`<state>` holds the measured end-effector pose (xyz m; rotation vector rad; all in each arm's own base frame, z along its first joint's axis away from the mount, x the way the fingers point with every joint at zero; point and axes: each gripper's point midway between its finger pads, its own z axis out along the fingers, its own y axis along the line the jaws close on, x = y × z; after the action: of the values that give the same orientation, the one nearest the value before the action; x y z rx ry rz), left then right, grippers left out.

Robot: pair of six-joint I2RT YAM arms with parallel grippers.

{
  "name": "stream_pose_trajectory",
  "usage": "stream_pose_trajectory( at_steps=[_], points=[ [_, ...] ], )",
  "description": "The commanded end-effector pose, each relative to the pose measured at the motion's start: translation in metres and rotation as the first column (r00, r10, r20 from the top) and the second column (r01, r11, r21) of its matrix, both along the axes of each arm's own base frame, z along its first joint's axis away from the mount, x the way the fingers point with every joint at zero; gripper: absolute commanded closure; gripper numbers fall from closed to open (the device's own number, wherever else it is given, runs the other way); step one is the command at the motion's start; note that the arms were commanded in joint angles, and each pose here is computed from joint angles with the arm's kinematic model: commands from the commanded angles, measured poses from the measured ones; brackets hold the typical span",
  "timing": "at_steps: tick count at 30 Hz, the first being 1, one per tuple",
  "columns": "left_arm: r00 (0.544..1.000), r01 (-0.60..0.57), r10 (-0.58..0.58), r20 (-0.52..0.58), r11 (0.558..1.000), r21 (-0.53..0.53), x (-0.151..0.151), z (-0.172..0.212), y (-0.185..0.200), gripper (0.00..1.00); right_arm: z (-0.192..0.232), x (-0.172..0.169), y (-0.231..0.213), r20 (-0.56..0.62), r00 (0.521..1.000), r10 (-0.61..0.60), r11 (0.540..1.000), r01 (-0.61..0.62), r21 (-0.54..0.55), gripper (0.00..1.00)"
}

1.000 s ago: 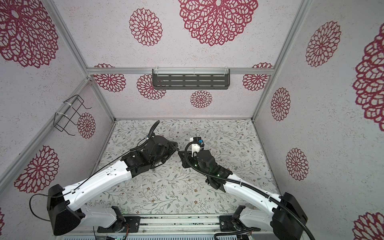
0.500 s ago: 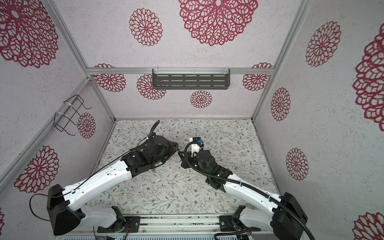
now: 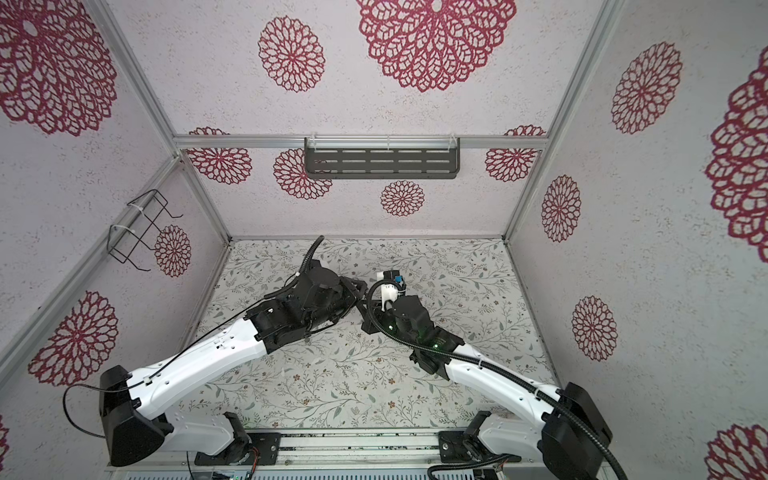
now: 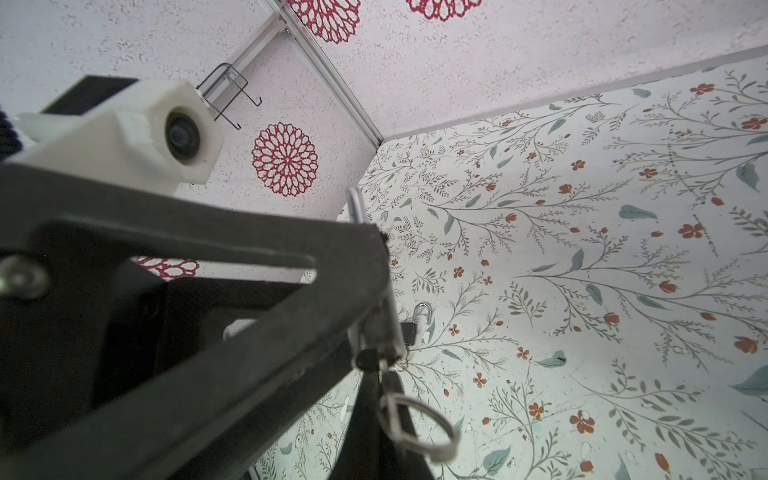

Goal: Unlock with the key

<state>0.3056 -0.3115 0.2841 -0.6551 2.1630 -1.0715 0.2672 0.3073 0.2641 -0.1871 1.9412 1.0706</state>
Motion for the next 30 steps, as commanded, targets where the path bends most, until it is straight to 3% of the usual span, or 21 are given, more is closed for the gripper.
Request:
stream_pose_trajectory(
  at_steps=[1,10,15,22,30],
  points=[
    [0.999,-0.017,0.016,0.036,1.000,0.023,-0.001,0.009,0.007,1.00,0.034,0.005,-0.010,0.079,0.996,-0.038,0.997,0.033,0.064,0.96],
    [0.994,-0.081,0.079,0.076,0.997,0.015,0.008,0.021,0.027,1.00,0.029,-0.005,-0.026,0.073,0.996,-0.054,0.998,0.051,0.046,0.81],
    [0.994,-0.077,0.076,0.081,0.997,0.007,0.008,0.025,0.026,1.00,0.040,-0.004,-0.024,0.077,0.997,-0.028,0.995,0.021,0.093,0.77],
    [0.994,-0.075,0.074,0.080,0.997,0.007,0.008,0.025,0.026,1.00,0.056,0.000,-0.021,0.061,0.998,0.023,0.984,-0.034,0.177,0.76],
    [0.994,-0.062,0.062,0.085,0.998,-0.002,0.009,0.027,0.020,1.00,0.060,0.001,-0.011,0.056,0.996,0.069,0.980,-0.078,0.183,0.76]
  ],
)
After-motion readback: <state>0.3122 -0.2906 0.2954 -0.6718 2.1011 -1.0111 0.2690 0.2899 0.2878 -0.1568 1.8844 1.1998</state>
